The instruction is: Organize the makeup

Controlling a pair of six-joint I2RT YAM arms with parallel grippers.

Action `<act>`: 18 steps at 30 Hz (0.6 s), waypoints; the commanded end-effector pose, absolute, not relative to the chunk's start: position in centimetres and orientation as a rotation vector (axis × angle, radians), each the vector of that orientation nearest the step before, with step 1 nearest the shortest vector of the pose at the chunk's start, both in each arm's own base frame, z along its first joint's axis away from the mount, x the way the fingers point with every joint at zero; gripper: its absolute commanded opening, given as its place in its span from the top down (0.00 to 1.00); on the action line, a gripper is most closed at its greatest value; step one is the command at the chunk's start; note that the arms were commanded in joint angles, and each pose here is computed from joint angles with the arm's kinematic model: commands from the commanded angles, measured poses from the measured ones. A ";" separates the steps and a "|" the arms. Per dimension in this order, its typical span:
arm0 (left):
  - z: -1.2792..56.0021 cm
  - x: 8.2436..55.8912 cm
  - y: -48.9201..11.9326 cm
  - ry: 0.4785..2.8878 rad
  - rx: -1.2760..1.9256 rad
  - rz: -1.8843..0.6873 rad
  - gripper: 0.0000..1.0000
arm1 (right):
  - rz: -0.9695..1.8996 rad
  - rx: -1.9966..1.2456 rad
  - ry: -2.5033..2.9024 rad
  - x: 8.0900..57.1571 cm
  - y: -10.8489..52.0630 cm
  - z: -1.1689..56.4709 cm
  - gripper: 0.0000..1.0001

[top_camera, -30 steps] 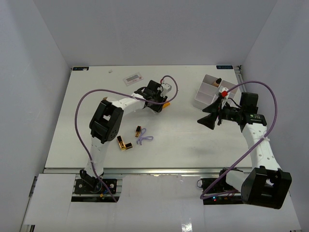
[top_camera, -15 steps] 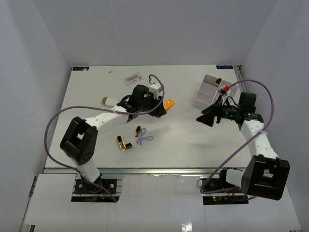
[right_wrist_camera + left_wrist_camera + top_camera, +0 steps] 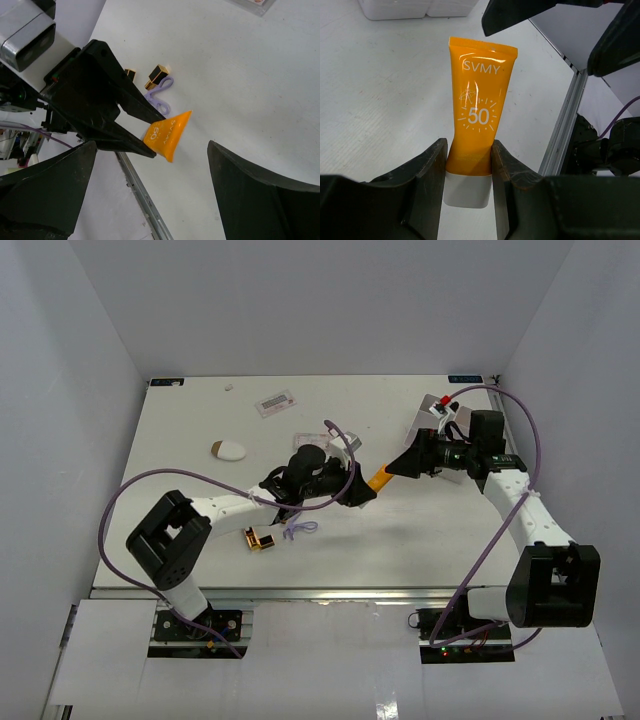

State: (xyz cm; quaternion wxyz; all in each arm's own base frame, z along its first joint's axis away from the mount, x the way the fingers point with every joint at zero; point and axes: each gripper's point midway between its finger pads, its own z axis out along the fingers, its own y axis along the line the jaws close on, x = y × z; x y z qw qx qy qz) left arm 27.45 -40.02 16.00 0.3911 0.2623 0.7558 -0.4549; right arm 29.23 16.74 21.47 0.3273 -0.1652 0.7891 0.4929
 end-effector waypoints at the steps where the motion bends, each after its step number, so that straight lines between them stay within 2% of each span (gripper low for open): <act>1: 19.6 27.9 -41.4 1.795 0.658 -1.173 0.76 | 1.213 -0.316 2.107 31.1 16.7 21.9 0.02; 6: 19.6 28.1 -41.8 1.786 0.669 -1.159 0.76 | 1.217 -0.314 2.122 31.0 16.9 21.4 0.10; 18: 19.7 28.5 -43.4 1.783 0.694 -1.163 0.75 | 1.279 -0.342 2.134 30.6 17.9 20.9 0.43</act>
